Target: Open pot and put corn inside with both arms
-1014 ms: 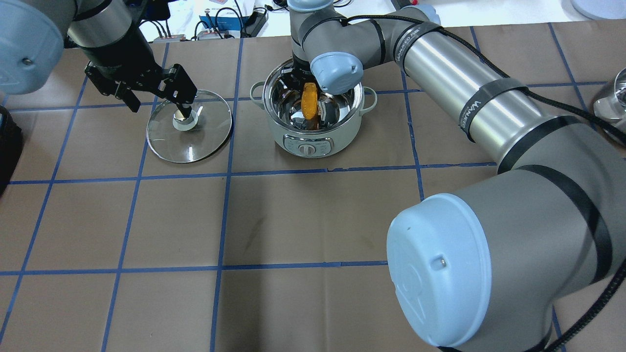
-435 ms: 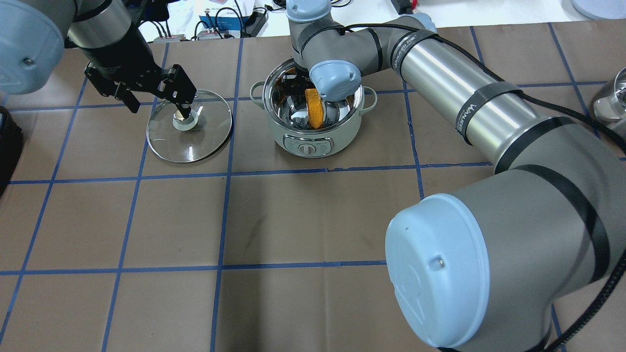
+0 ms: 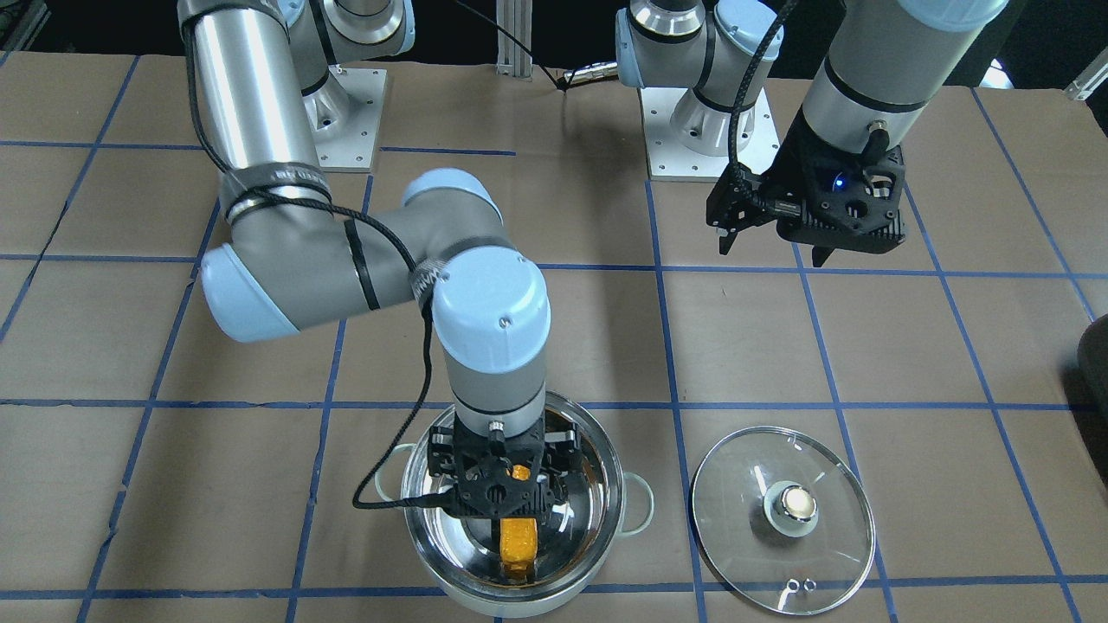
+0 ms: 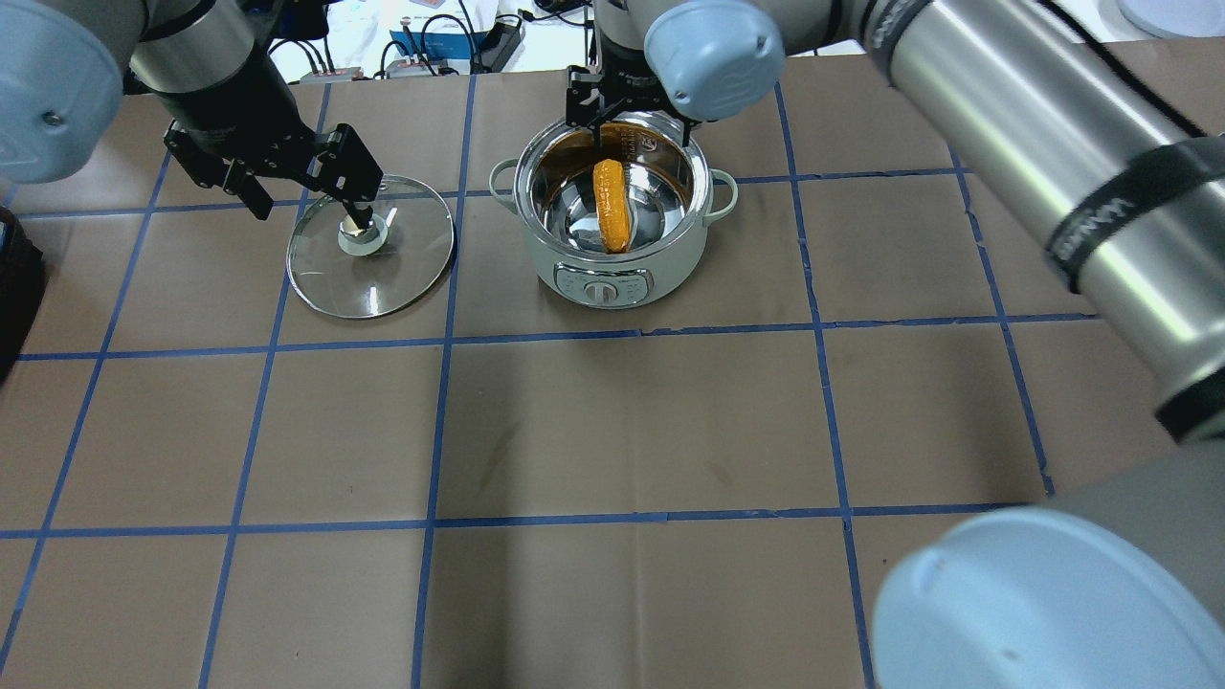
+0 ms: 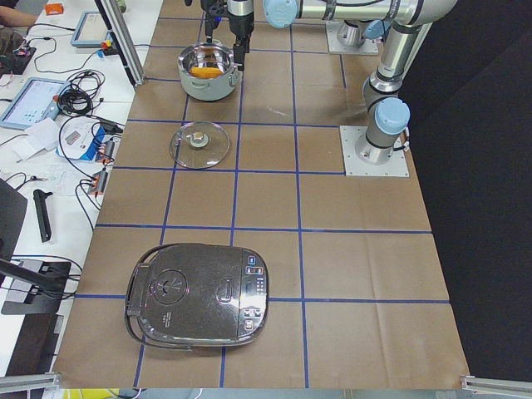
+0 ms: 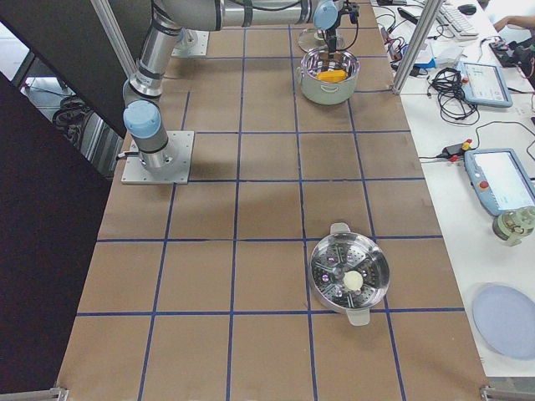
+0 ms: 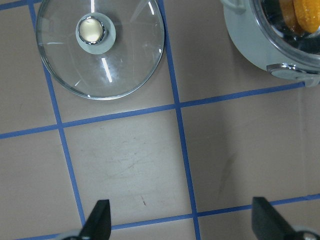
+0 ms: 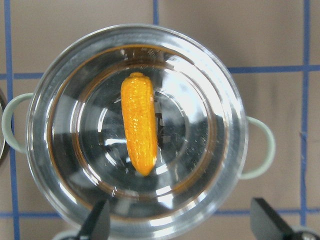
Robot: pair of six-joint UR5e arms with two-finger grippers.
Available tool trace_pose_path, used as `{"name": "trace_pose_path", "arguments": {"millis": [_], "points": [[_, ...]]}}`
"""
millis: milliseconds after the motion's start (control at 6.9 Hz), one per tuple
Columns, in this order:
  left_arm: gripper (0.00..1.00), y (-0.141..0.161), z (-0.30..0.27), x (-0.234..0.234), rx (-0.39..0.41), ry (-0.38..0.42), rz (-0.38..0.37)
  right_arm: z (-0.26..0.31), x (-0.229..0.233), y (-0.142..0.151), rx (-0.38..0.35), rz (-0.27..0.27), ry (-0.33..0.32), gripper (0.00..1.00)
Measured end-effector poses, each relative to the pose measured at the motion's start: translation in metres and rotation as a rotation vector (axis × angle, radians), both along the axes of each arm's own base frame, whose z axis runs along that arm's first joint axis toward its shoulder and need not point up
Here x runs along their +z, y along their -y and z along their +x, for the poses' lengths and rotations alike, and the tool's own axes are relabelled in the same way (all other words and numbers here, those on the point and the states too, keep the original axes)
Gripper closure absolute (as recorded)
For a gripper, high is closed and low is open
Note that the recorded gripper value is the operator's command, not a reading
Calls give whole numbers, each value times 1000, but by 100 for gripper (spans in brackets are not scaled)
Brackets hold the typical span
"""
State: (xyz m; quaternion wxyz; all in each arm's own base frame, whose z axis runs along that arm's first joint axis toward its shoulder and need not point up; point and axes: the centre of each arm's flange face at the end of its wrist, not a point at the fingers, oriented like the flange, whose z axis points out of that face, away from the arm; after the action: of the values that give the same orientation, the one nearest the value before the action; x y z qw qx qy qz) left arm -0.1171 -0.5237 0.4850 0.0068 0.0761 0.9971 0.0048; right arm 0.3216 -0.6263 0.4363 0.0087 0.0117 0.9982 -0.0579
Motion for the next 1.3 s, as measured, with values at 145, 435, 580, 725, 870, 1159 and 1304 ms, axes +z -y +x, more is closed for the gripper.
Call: {"name": "trace_pose_path", "arguments": {"millis": [145,435,580,725,870,1159,1304], "points": [[0,0,0,0,-1,0,0,-43,49,-29,-22,41,-12,0],[0,0,1,0,-2,0,0,-123,101,-109,-30,119,-32,0],[0,0,2,0,-2,2,1,-141,99,-138,-35,143,-35,0],[0,0,3,0,-2,3,0,-149,94,-153,-28,153,-38,0],[0,0,3,1,-2,4,-2,-150,91,-158,-12,149,-40,0],[0,0,3,1,-2,2,-3,-148,92,-157,30,116,-39,0],[0,0,3,2,-3,4,-4,-147,92,-157,41,107,-36,0]]}}
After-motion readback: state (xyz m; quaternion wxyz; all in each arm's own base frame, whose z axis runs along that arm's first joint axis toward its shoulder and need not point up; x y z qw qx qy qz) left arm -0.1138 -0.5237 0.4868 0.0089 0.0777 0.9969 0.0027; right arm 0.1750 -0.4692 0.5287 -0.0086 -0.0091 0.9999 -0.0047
